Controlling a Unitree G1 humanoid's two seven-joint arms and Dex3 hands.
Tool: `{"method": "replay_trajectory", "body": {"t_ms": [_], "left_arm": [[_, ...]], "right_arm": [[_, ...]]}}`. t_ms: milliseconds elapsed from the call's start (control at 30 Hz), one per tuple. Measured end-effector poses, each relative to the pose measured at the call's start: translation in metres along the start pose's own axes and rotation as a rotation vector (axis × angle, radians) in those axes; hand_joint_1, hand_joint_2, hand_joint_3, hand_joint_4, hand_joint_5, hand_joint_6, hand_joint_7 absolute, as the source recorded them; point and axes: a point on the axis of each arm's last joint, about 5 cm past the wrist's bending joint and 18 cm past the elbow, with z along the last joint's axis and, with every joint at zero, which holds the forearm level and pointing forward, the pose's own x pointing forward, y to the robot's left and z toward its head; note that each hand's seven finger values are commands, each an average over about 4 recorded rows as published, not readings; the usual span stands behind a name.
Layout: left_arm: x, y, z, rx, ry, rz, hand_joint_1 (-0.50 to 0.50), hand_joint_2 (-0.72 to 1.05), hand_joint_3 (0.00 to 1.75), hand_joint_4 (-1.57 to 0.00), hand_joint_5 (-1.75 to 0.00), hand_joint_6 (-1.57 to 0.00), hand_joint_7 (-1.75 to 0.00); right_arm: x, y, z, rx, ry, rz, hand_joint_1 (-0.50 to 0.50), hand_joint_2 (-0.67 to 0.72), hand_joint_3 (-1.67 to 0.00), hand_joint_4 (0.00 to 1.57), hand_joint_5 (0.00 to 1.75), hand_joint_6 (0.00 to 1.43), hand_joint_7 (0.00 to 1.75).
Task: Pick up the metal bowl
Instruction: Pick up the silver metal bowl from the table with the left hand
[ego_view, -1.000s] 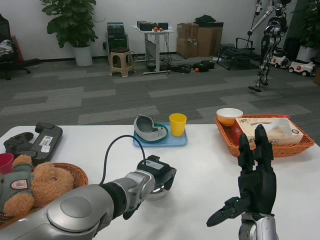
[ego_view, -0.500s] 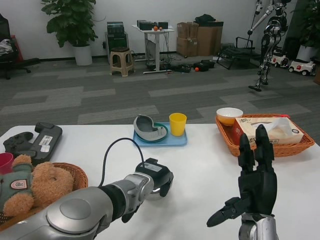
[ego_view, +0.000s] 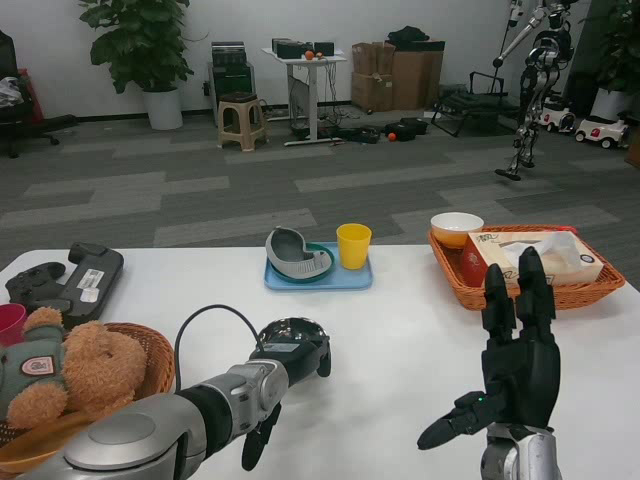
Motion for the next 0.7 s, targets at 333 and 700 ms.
{"method": "replay_trajectory", "body": {"t_ms": [333, 700], "left_arm": [[-0.001, -0.005, -0.005, -0.035, 0.014, -0.055, -0.50, -0.33, 0.00, -0.05, -1.62, 0.00, -1.40], [-0.005, -0.010, -0.012, -0.078, -0.004, -0.129, -0.50, -0.30, 0.00, -0.57, -1.75, 0.00, -1.54]], "right_arm": [[0.000, 0.000, 0.000, 0.000, 0.000, 0.000, 0.00, 0.72, 0.00, 0.00, 0.00, 0.00, 0.09], [0.000, 0.000, 0.000, -0.001, 0.001, -0.001, 0.00, 0.72, 0.00, 0.00, 0.00, 0.00, 0.07]]}}
